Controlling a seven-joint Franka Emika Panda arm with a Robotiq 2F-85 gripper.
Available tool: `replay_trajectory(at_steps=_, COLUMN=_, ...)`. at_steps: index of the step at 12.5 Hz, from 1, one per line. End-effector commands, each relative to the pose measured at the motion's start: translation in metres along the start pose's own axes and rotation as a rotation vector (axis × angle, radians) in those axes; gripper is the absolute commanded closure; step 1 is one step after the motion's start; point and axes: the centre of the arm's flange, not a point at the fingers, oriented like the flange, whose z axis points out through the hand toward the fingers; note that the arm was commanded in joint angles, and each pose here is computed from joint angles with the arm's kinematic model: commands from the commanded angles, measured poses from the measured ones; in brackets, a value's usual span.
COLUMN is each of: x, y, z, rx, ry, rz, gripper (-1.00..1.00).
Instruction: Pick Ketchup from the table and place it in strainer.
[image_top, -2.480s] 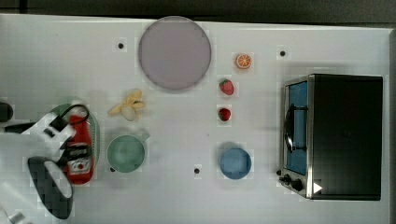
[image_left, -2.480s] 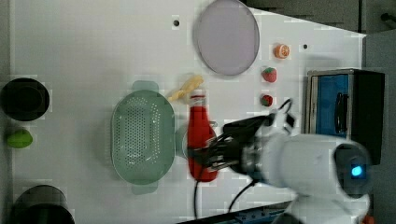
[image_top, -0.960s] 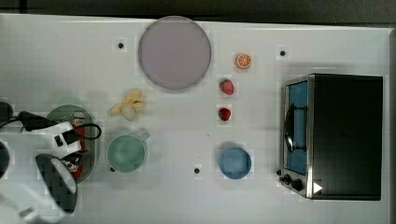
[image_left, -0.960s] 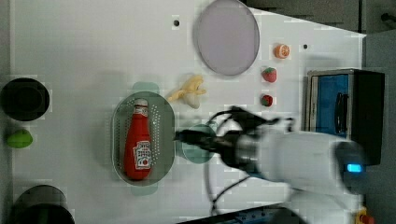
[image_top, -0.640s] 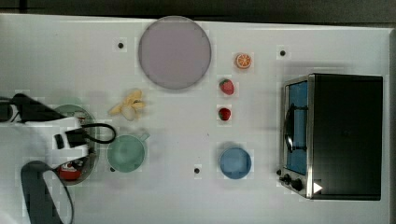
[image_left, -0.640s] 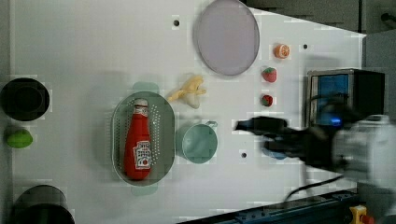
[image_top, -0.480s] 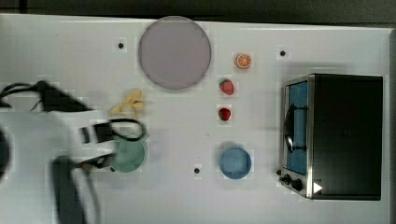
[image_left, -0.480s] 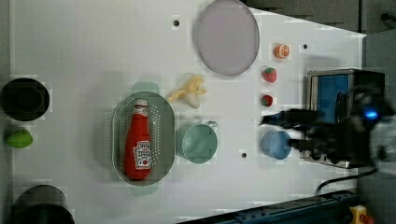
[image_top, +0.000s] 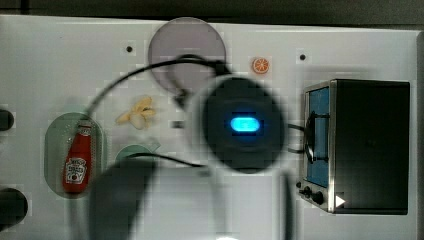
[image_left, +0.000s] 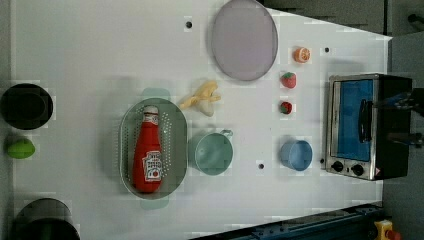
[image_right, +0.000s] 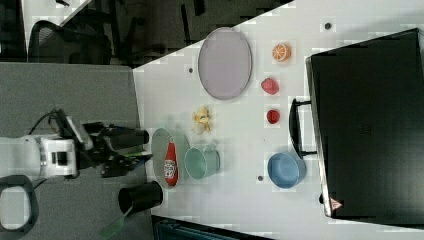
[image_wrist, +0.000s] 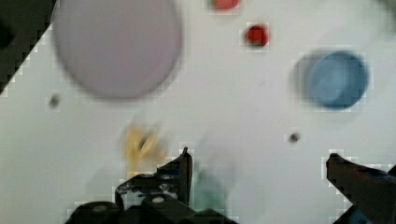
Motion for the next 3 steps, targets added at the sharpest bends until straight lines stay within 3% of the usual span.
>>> replay_trajectory(at_steps=1, x=0.0072, y=-0.0020, z=-0.0104, rx=-0.052, ry=0.075, rz=-0.071, gripper=-1.00)
replay_trajectory(at_steps=3, x=0.0068, y=-0.0056, z=-0.0174, rx=-0.044, ry=0.078, rz=-0.074, gripper=-1.00)
